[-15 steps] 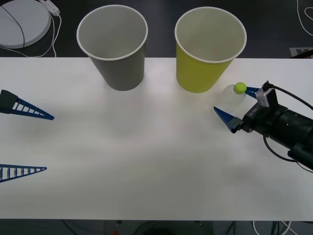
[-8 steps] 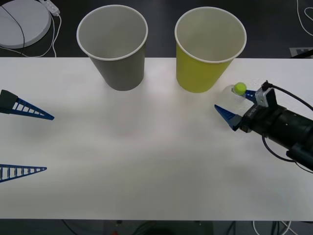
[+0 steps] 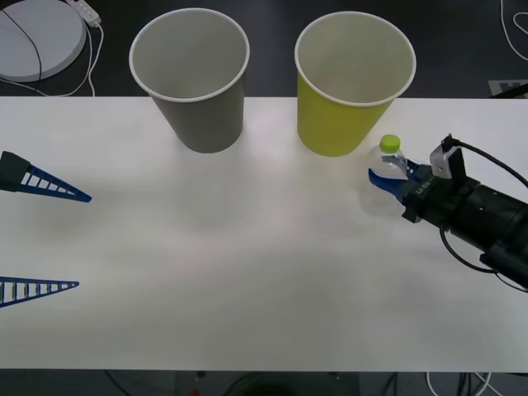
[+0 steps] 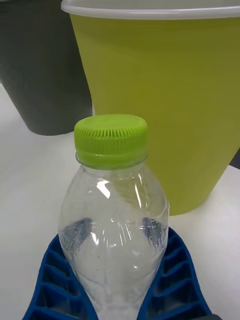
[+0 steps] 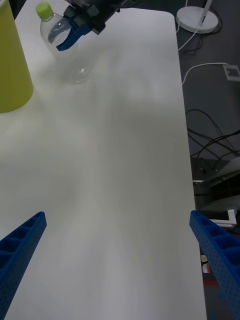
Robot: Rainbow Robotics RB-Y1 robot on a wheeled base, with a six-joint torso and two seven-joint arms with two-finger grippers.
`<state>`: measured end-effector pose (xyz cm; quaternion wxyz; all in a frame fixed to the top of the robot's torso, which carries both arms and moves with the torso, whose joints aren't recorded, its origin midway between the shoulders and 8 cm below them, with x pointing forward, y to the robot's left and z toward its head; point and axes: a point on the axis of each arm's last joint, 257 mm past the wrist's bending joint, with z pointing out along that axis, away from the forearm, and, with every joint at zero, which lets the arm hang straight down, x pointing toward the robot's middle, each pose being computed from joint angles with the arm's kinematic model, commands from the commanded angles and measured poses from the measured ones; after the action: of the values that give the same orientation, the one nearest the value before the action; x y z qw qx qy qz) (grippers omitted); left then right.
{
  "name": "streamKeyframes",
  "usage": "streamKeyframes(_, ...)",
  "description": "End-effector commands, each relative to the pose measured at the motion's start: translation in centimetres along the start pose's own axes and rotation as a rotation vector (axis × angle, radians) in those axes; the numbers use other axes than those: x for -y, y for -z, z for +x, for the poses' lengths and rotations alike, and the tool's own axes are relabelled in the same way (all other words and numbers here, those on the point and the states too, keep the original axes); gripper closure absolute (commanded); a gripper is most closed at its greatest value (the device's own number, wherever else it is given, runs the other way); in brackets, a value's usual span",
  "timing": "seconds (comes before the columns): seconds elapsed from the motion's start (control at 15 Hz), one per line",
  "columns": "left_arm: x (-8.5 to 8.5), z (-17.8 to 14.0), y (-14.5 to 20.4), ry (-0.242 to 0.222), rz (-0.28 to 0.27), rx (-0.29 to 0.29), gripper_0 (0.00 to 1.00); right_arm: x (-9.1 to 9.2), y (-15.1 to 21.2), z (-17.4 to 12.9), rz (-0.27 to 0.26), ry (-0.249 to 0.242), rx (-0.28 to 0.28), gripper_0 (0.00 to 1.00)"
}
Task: Put the can into the green bin and the plastic bottle into the gray bin
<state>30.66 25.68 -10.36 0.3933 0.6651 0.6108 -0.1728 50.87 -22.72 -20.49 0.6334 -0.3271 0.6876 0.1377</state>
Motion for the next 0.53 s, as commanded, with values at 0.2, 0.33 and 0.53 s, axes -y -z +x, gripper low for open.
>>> streamKeyframes(0.2, 0.00, 0.00, 0.00, 0.000, 0.000, 0.000, 0.00, 0.03, 0.09, -0.23, -0.005, 0.002, 0.005, 1.00)
streamKeyframes(0.33, 0.00, 0.00, 0.00, 0.000, 0.000, 0.000, 0.00, 0.10, 0.26, -0.38, -0.008, 0.003, 0.009, 1.00)
streamKeyframes(0.53, 0.00, 0.00, 0.00, 0.000, 0.000, 0.000, 0.00, 0.05, 0.93, -0.48, -0.021, -0.003, 0.011, 1.00)
